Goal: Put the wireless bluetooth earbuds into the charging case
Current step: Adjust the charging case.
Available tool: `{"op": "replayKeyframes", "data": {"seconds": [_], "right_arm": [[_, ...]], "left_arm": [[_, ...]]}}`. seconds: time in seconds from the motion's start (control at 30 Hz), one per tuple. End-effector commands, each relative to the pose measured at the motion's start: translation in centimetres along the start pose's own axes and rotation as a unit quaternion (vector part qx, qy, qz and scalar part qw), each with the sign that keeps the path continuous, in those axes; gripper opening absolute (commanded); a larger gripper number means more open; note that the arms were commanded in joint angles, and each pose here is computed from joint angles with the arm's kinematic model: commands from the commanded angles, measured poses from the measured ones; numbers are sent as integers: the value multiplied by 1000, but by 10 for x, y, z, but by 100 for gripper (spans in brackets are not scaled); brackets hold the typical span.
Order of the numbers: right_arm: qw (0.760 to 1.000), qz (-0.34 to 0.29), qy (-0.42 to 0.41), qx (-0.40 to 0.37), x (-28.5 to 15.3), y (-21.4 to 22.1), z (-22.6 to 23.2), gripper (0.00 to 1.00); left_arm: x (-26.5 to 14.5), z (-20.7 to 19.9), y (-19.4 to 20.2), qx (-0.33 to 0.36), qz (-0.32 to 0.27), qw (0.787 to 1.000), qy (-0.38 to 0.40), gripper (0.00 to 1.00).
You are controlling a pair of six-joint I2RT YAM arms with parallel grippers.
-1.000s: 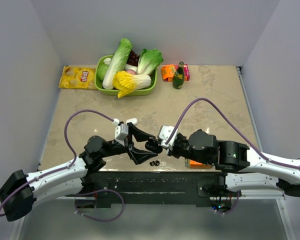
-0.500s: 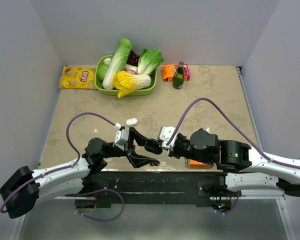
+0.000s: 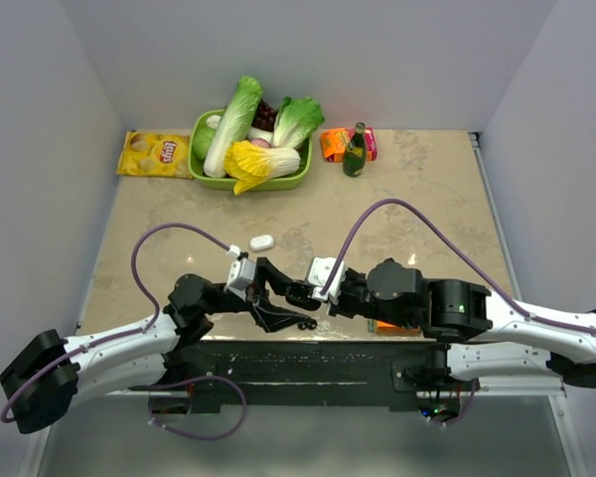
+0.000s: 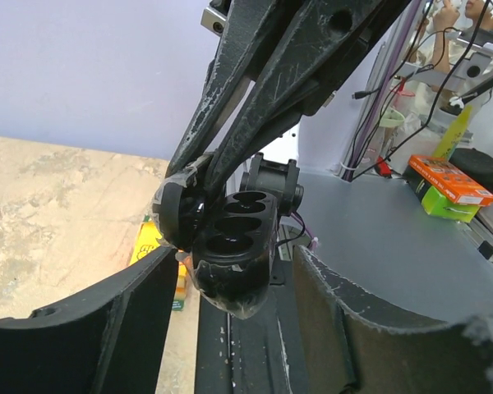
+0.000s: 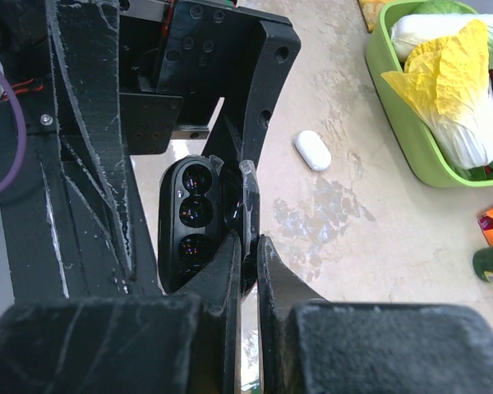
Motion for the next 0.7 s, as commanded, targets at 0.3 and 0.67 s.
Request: {"op": "replayKeyframes", "data": {"seconds": [0.3, 0.67], "right_arm": [[999, -27, 23, -10, -6, -15, -6, 0], [997, -18, 59, -34, -3, -11, -4, 0]], "left_arm": [[6, 6, -25, 14, -43, 999, -8, 64], [8, 6, -30, -7, -51, 999, -7, 68]]}}
Point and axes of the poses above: each gripper's point midway between its finger pads, its own x axis out along the fingers, its own z axis along the line the jaws close on, y = z × x, the point moved 5 cm from there along -x, back along the fingers, and after that the axes turned 8 degrees about x, right-handed, at the moved point
